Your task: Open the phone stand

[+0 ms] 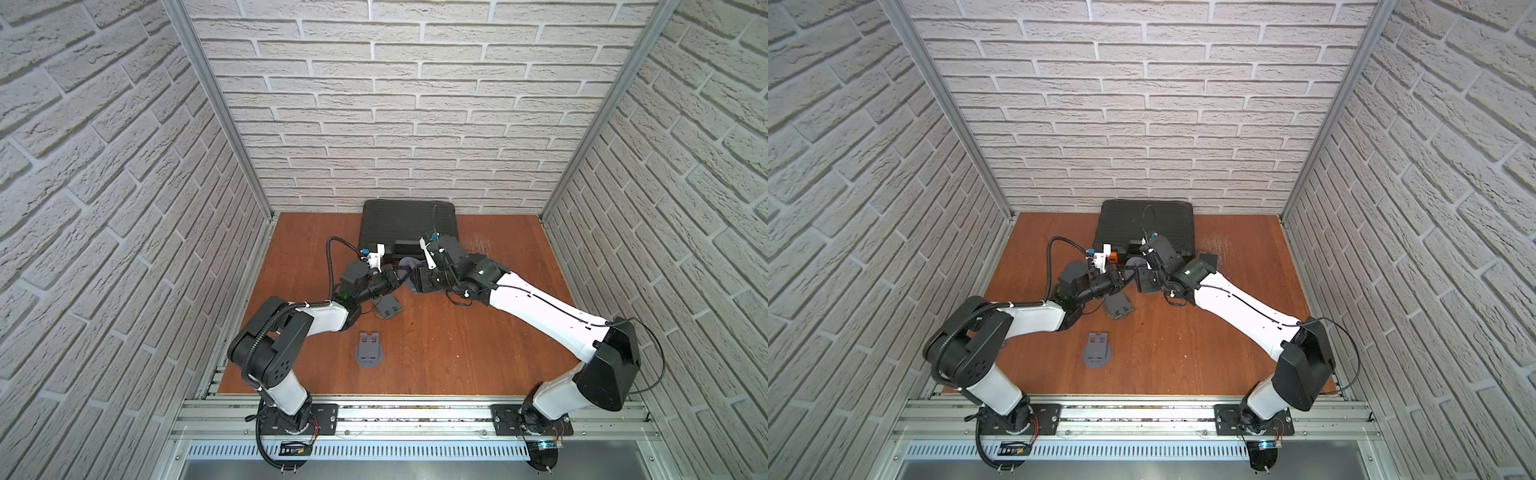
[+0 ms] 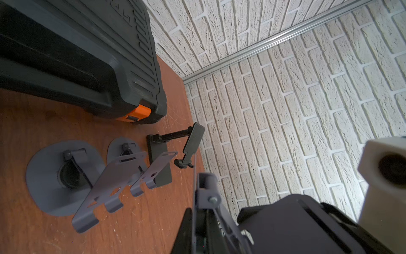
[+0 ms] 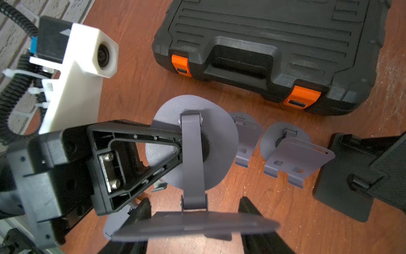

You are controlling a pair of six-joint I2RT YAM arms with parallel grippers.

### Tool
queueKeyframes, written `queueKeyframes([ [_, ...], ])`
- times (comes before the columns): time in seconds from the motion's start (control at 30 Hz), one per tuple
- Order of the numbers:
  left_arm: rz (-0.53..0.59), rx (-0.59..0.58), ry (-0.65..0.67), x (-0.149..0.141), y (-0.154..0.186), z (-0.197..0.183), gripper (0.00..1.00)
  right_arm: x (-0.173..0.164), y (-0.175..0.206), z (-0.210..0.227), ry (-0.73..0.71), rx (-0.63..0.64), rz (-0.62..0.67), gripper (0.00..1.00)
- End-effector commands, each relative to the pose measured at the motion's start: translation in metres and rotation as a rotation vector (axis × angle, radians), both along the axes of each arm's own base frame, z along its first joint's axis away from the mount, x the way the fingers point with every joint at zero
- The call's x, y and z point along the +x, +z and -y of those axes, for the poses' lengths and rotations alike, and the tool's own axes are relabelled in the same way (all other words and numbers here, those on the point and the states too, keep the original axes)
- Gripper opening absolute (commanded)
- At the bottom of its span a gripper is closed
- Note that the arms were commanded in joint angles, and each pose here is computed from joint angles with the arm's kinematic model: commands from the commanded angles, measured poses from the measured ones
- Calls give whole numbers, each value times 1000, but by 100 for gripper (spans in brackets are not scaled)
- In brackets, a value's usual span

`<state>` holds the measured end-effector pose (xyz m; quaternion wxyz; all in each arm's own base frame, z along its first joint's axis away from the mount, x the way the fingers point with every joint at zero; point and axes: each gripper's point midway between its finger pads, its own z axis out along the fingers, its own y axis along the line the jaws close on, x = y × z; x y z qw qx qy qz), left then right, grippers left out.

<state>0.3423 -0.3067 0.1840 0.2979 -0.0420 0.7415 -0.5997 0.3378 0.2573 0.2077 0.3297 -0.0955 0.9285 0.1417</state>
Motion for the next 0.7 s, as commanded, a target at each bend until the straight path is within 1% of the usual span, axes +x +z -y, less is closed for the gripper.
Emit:
queueKeyframes([
  [0.0, 88, -33, -40, -3, 23, 11, 0, 8, 15, -9, 15, 28, 48, 53],
  [0.17, 89, -20, -48, -4, 23, 11, 0, 9, 14, -10, 40, 10, 53, 38],
  [0.33, 86, 32, -60, -6, 20, 11, 0, 5, 13, -14, 106, -20, 40, 30],
  [0.5, 81, 105, -74, -8, 16, 11, 0, -2, 10, -14, 172, -58, 29, 27],
  [0.67, 73, 118, -87, -7, 14, 12, 0, -5, 10, -16, 200, -59, 25, 25],
])
